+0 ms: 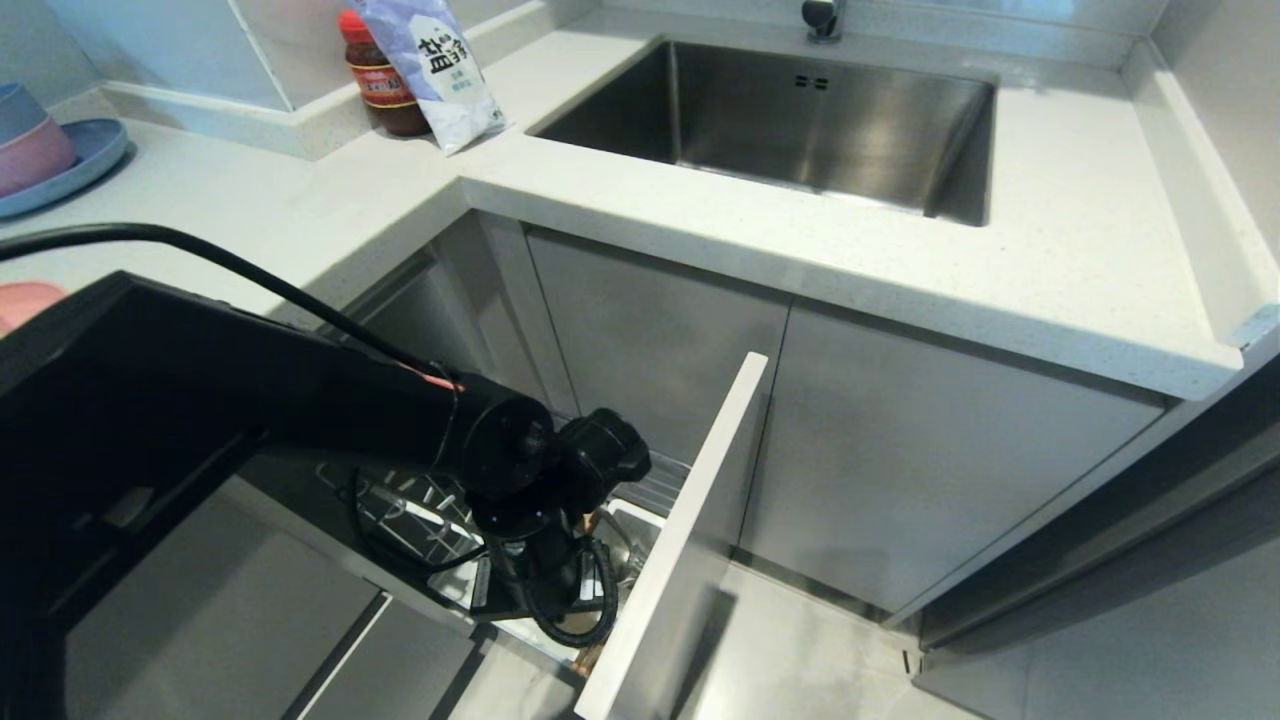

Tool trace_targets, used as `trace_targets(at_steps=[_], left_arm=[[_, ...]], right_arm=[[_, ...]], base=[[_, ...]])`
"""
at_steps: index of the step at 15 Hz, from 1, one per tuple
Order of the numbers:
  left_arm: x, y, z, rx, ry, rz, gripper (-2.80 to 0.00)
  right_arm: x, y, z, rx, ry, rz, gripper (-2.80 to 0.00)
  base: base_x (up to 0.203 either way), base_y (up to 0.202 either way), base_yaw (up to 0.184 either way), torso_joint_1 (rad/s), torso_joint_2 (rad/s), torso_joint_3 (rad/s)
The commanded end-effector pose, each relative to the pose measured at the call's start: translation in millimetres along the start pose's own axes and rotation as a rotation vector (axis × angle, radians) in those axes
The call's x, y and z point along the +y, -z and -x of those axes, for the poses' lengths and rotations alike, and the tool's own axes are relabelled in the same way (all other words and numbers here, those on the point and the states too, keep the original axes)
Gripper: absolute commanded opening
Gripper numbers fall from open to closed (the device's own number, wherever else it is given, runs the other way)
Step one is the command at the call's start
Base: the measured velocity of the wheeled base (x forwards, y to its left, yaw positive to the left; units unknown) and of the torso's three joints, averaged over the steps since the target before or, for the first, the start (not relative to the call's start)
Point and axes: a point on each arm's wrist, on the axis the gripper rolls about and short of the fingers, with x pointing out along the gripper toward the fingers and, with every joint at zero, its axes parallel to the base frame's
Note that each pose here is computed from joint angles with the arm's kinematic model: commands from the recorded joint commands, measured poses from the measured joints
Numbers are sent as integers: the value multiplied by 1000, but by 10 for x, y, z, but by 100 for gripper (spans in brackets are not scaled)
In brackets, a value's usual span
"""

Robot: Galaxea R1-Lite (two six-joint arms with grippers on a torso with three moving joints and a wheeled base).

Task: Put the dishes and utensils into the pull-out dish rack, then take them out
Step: Take the fork out of the cupboard

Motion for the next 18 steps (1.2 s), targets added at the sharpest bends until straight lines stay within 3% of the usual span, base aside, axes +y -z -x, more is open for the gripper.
trace_targets(at_steps=[1, 3, 4, 5, 9, 13, 18], left_arm=[[45, -25, 214, -50, 42, 51, -280], [112, -25, 419, -104, 71, 73, -280], [151, -12, 531, -137, 82, 81, -215], [179, 10, 634, -165, 94, 84, 0], [167, 74, 778, -197, 128, 93, 0], [-9, 153, 681, -168, 140, 103, 0], [17, -41, 484, -189, 128, 184, 0]], right_arm=[[0, 4, 1, -1, 1, 0, -280], [0, 4, 1, -1, 1, 0, -280], [0, 4, 1, -1, 1, 0, -280], [0, 4, 1, -1, 1, 0, -280], [0, 4, 1, -1, 0, 0, -280], [0, 4, 1, -1, 1, 0, -280], [0, 4, 1, -1, 1, 0, -280]], base=[[0, 0, 0, 0, 0, 0], [0, 0, 0, 0, 0, 0], [0, 0, 0, 0, 0, 0], [0, 0, 0, 0, 0, 0], [0, 0, 0, 0, 0, 0], [0, 0, 0, 0, 0, 0], [0, 0, 0, 0, 0, 0]])
